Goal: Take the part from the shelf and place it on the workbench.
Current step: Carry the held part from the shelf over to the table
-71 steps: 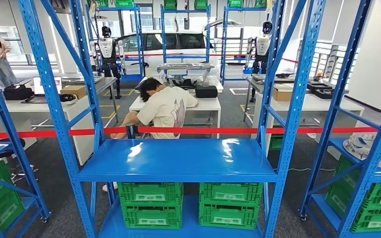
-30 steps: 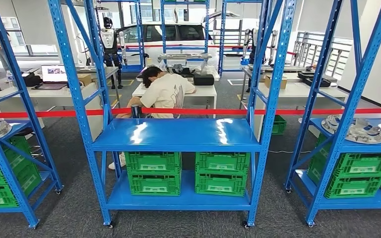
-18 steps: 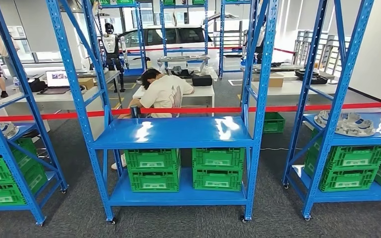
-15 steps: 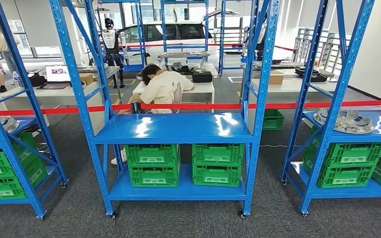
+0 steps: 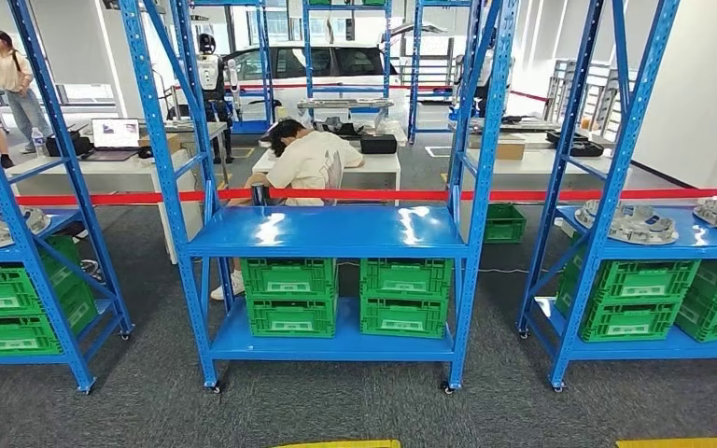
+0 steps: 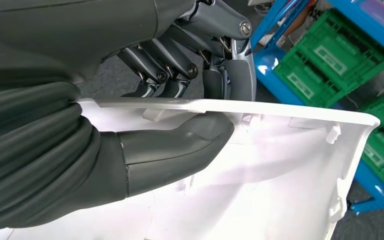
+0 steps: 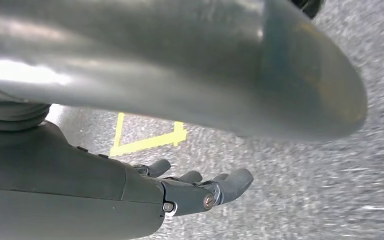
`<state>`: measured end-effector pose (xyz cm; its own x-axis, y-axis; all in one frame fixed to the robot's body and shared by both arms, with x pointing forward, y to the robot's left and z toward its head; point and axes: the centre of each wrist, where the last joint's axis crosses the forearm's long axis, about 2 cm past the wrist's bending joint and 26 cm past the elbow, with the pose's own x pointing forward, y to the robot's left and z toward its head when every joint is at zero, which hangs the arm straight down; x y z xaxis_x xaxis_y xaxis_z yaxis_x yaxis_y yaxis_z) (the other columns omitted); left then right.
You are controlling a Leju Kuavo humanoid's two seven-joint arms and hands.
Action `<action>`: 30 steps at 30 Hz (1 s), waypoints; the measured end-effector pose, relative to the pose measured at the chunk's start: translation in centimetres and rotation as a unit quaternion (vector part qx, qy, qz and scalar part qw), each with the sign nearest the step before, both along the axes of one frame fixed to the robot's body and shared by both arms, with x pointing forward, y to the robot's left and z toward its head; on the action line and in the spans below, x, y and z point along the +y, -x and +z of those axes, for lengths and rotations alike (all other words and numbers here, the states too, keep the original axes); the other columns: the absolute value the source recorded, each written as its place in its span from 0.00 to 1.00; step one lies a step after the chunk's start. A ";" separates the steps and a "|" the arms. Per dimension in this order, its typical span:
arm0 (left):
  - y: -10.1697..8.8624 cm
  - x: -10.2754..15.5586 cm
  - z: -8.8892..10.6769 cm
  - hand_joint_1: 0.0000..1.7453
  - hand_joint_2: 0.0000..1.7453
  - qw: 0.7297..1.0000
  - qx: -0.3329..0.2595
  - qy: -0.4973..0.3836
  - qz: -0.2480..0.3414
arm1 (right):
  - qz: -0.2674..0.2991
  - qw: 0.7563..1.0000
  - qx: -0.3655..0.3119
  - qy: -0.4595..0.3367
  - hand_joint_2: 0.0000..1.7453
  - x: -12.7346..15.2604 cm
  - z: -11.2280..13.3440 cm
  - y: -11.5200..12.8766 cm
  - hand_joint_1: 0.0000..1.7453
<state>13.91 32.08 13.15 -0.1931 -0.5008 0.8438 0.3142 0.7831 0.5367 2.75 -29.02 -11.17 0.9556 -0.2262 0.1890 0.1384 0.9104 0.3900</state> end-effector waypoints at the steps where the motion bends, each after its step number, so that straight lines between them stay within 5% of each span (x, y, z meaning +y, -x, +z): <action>1: -0.1 0.0 0.0 1.00 1.00 1.000 0.000 0.001 -0.001 | -0.003 1.000 -0.004 -0.001 0.00 0.1 0.0 -0.1 0.00; 11: -0.5 -0.8 -0.5 1.00 1.00 1.000 0.003 0.006 0.006 | -0.012 0.999 -0.031 -0.028 0.00 6.0 0.4 -0.8 0.00; 30: 0.4 -0.8 -0.9 1.00 1.00 1.000 0.011 0.011 0.014 | 0.009 0.999 -0.014 -0.030 0.00 6.5 0.5 -0.9 0.00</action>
<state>13.46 31.25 12.27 -0.1597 -0.4879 0.8582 0.3033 0.8030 0.5130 3.65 -22.48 -10.71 0.9544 -0.2199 0.2018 0.1101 0.8879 0.4466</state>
